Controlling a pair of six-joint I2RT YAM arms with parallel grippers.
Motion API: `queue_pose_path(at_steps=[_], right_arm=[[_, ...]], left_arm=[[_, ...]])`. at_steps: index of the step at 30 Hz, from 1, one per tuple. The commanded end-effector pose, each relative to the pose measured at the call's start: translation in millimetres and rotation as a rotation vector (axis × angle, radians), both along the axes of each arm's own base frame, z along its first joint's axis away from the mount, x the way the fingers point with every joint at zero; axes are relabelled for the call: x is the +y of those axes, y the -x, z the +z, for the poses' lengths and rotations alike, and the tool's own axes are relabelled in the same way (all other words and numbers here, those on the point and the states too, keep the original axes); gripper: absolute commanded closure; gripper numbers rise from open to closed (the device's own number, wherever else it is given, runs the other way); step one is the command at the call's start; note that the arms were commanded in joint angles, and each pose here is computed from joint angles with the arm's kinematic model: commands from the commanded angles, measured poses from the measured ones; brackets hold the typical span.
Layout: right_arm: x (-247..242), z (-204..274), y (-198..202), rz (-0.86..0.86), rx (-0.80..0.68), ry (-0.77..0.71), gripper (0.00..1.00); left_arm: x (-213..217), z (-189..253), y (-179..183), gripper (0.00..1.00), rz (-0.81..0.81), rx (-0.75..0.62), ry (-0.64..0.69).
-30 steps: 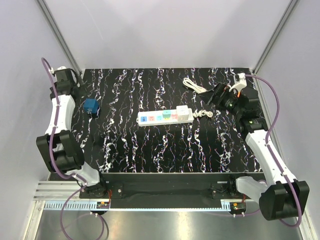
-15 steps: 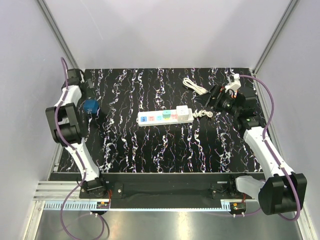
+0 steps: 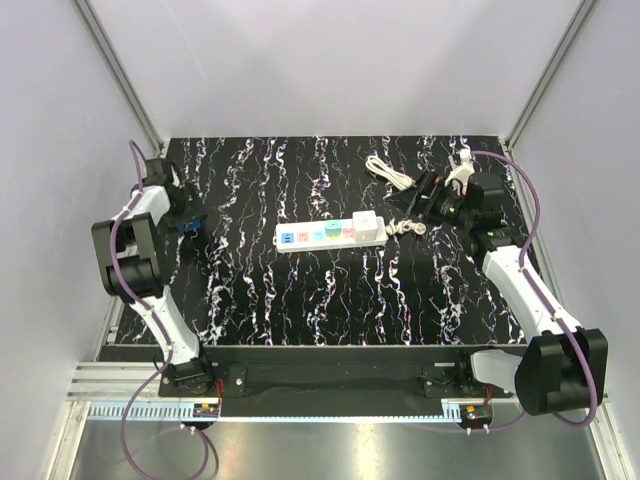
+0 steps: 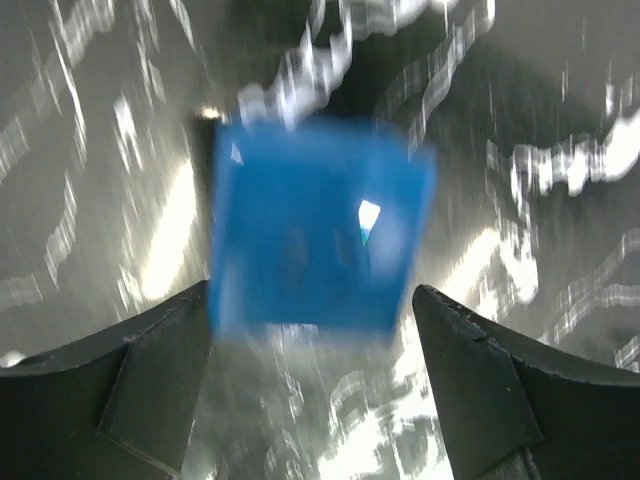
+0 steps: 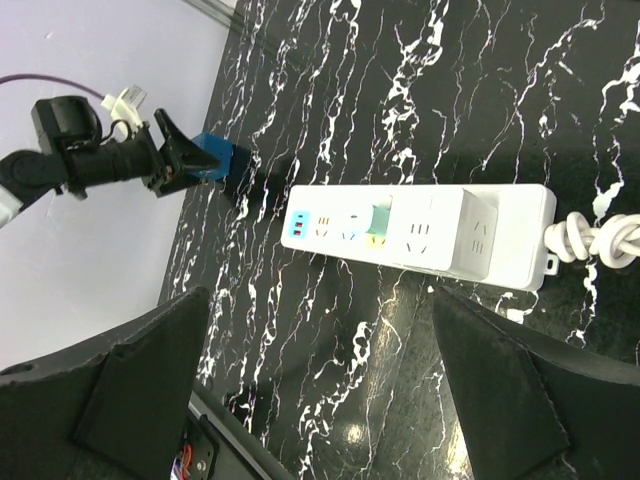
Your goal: Insert the plug
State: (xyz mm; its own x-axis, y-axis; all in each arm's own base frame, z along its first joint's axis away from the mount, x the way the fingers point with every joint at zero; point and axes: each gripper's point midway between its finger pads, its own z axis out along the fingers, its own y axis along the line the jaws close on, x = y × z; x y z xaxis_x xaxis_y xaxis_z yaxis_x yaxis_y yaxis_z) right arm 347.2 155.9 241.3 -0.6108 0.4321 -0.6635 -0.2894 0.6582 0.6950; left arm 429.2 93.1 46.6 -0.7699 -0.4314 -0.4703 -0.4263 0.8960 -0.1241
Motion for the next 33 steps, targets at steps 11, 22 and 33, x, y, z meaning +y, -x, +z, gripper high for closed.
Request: queue_pose_path(at_steps=[11, 22, 33], right_arm=[[2.8, 15.0, 9.4, 0.052, -0.038, 0.013, 0.0], [4.2, 15.2, 8.4, 0.06, -0.034, 0.01, 0.0], [1.8, 10.2, 4.5, 0.04, -0.02, 0.018, 0.0]], left_arm=[[-20.4, 89.3, 14.9, 0.13, -0.045, -0.192, -0.215], [7.9, 63.4, -18.8, 0.12, -0.041, -0.097, -0.213], [18.3, 27.8, -26.6, 0.12, -0.022, -0.013, -0.161]])
